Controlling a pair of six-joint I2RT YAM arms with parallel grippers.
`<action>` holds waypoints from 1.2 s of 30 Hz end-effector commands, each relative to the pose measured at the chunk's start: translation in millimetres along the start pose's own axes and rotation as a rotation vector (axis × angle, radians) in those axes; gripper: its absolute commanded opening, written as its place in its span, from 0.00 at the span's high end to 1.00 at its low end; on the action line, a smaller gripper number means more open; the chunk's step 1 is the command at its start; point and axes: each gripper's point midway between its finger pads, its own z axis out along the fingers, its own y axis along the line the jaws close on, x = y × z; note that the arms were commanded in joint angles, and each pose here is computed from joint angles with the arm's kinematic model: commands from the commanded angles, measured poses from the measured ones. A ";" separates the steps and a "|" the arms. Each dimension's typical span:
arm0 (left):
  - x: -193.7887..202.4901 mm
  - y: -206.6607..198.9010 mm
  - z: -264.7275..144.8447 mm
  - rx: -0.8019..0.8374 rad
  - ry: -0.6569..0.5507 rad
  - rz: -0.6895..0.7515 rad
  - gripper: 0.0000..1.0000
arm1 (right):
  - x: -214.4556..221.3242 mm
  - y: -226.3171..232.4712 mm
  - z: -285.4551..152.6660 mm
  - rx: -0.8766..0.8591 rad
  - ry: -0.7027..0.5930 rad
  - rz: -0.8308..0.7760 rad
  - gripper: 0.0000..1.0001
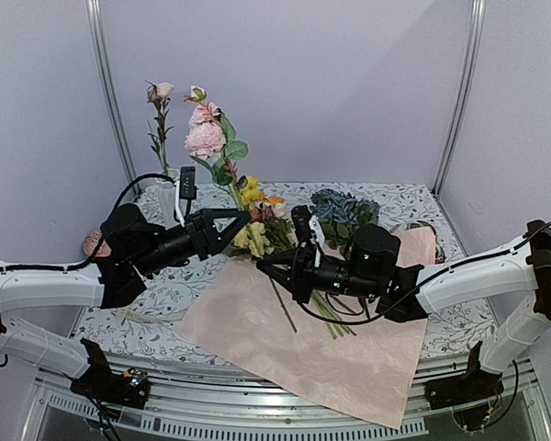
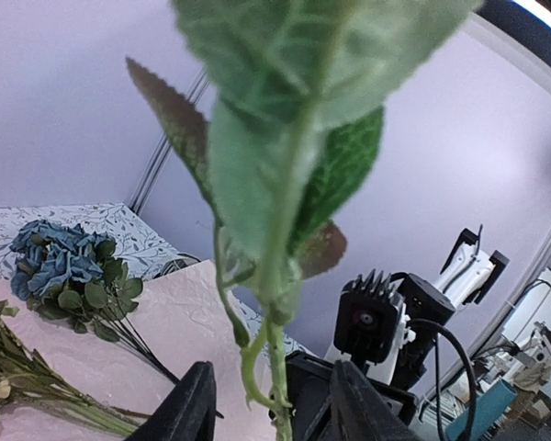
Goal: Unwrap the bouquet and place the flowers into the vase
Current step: Pass from the right arm to the left
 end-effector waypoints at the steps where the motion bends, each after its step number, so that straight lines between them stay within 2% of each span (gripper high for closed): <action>1: -0.8 -6.1 -3.3 0.016 -0.005 0.012 0.63 | -20.3 7.9 -0.9 -0.014 -0.064 -0.007 0.96; 5: 1.4 -5.9 -0.5 0.019 0.009 0.010 0.78 | -19.4 7.6 0.0 -0.014 -0.061 -0.007 0.96; 7: 2.0 -4.8 0.6 0.013 0.014 0.006 0.88 | -18.7 7.1 0.3 -0.013 -0.060 -0.007 0.96; 9: 2.0 -1.0 1.3 -0.007 0.017 0.003 0.99 | -18.0 5.8 0.8 -0.006 -0.058 -0.006 0.89; 11: 2.4 2.6 1.9 -0.030 0.024 0.001 1.00 | -18.4 4.4 0.4 0.002 -0.059 -0.005 0.77; 14: 2.7 5.6 1.5 -0.051 0.032 0.010 1.00 | -16.8 -0.6 -2.8 0.033 -0.057 -0.002 0.54; 17: -0.4 9.4 -0.1 -0.086 0.038 0.029 1.00 | -20.1 -7.9 -11.1 0.084 -0.072 -0.017 0.41; 21: -9.2 20.1 -5.7 -0.167 0.044 0.070 1.00 | -28.0 -21.8 -27.9 0.195 -0.090 -0.066 0.38; 25: -26.0 34.1 -17.3 -0.261 0.036 0.132 1.00 | -41.5 -38.1 -52.2 0.326 -0.123 -0.127 0.25; 30: -66.7 56.5 -40.0 -0.432 -0.008 0.227 1.00 | -50.0 -69.7 -83.8 0.492 -0.128 -0.170 0.11; 32: -86.6 69.5 -52.5 -0.507 -0.032 0.258 1.00 | -51.2 -83.9 -96.8 0.546 -0.123 -0.179 0.01; 36: -120.5 89.2 -73.4 -0.625 -0.068 0.288 1.00 | -52.4 -112.8 -116.6 0.640 -0.090 -0.199 0.01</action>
